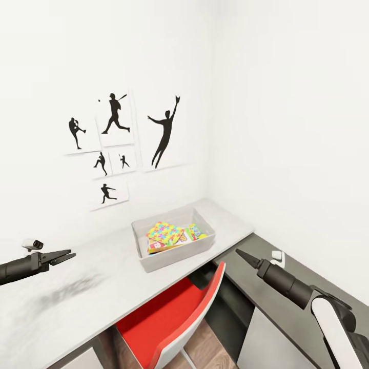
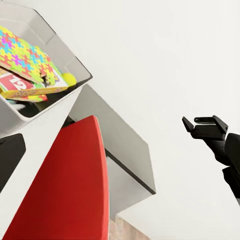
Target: Put all the toys in the child's room - the three board games (two on the bed and one on the table), the two jigsaw puzzles on the table, and the tennis ball on the table - inside the toy box on the table in the child's room.
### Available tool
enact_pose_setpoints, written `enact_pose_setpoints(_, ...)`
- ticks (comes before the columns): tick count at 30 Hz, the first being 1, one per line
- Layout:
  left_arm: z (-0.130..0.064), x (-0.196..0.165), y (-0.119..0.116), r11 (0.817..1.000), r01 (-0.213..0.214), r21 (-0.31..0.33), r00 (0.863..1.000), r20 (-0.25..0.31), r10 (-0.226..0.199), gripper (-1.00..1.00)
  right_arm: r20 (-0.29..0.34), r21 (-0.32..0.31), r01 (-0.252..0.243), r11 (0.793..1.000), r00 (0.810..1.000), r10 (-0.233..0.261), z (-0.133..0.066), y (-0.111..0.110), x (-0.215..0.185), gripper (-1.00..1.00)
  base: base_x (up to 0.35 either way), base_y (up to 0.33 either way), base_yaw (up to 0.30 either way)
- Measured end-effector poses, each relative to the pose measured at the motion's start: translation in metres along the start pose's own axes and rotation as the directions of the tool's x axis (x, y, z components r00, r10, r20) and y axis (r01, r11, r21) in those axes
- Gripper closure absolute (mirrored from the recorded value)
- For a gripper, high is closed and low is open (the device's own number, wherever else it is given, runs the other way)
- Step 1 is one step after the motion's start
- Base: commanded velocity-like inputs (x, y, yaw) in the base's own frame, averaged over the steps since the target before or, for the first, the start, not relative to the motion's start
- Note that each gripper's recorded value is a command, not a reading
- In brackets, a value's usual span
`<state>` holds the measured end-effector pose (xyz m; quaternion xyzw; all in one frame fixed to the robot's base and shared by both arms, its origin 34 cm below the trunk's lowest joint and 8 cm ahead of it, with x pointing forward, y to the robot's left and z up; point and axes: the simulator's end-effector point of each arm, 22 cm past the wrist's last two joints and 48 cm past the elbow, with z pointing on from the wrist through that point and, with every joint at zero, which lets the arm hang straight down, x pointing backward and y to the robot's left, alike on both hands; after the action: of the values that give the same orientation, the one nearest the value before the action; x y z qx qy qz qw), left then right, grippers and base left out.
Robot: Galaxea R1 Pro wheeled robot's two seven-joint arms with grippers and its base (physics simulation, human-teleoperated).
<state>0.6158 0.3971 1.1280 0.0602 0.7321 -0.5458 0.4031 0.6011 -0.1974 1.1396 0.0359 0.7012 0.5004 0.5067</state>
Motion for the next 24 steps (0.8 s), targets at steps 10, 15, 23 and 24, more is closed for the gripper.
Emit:
enact_pose_setpoints(10,-0.002,-0.003,-0.007,1.000,-0.013,0.005,1.000,0.006,0.013,-1.00,0.008,-0.007,0.014,1.000,1.000,-0.014,-0.002,0.006,-0.005,-1.00,-0.001,0.001,-0.016)
enact_pose_setpoints(15,-0.002,-0.005,-0.011,1.000,-0.019,0.008,1.000,0.008,0.019,-1.00,0.012,-0.011,0.021,1.000,1.000,-0.020,-0.004,0.010,-0.007,-1.00,-0.005,0.001,-0.094)
enact_pose_setpoints(23,-0.002,-0.007,-0.016,0.999,-0.029,0.014,1.000,0.011,0.029,-1.00,0.019,-0.019,0.027,0.999,0.999,-0.027,-0.004,0.015,-0.010,-1.00,-0.109,0.111,-0.156)
enact_pose_setpoints(24,-0.003,-0.008,-0.017,0.999,-0.031,0.014,0.999,0.012,0.031,-1.00,0.020,-0.021,0.028,0.999,0.999,-0.027,-0.004,0.016,-0.010,-1.00,-0.093,0.091,-0.193)
